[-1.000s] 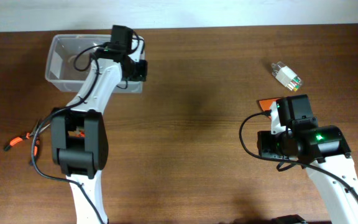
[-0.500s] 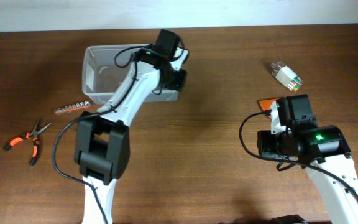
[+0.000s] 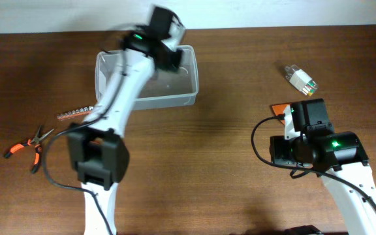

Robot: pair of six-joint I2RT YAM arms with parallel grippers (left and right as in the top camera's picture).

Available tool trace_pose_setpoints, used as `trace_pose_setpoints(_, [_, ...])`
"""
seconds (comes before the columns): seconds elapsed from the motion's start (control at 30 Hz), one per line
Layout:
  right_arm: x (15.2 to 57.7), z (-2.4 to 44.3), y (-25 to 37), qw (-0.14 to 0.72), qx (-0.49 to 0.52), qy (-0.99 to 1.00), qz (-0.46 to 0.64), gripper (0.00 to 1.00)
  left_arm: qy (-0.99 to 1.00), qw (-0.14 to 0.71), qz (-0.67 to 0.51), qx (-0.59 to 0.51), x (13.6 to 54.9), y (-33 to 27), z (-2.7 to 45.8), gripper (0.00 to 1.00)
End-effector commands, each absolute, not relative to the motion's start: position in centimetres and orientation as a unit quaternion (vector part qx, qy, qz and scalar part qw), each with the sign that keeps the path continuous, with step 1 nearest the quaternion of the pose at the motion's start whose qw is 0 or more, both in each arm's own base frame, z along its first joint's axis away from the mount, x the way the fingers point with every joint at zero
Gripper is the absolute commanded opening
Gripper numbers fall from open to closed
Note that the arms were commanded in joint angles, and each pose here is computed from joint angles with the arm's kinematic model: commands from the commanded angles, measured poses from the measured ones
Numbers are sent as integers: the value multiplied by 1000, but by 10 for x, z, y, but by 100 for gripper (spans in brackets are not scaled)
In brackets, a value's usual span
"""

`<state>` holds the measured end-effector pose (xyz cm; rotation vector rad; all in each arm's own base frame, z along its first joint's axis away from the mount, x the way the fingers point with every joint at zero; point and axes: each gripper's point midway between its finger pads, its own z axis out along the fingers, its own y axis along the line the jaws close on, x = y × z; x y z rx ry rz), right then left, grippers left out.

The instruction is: Pack container

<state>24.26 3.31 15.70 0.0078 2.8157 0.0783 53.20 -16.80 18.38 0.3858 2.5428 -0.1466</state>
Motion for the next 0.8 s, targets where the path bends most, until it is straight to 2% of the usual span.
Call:
trace_pose_setpoints(0.0, [260,180,41,204,-13,978,47,34,941,327,11,80,539,-98,252,2])
trace_pose_setpoints(0.07, [273,203,51,238,-36,968,72,18,944,324,40,50,528,-61,273,2])
trace_pose_setpoints(0.1, [279,215,55,254,-40,963,81,6,946,319,48,34,519,-43,283,2])
trace_pose_setpoints(0.13, [284,224,58,265,-50,959,87,4,947,317,51,25,514,-32,287,2])
trace_pose_setpoints(0.23, [304,255,65,289,-84,949,94,4,949,305,59,-46,488,20,305,2])
trace_pose_setpoints(0.43, [347,274,99,268,-170,943,99,4,939,315,60,-123,455,77,333,2])
trace_pose_setpoints(0.57, [384,266,148,234,-252,933,105,4,929,335,70,-142,441,92,354,2])
trace_pose_setpoints(0.77, [408,235,205,205,-330,912,135,4,927,335,76,-151,434,100,358,2])
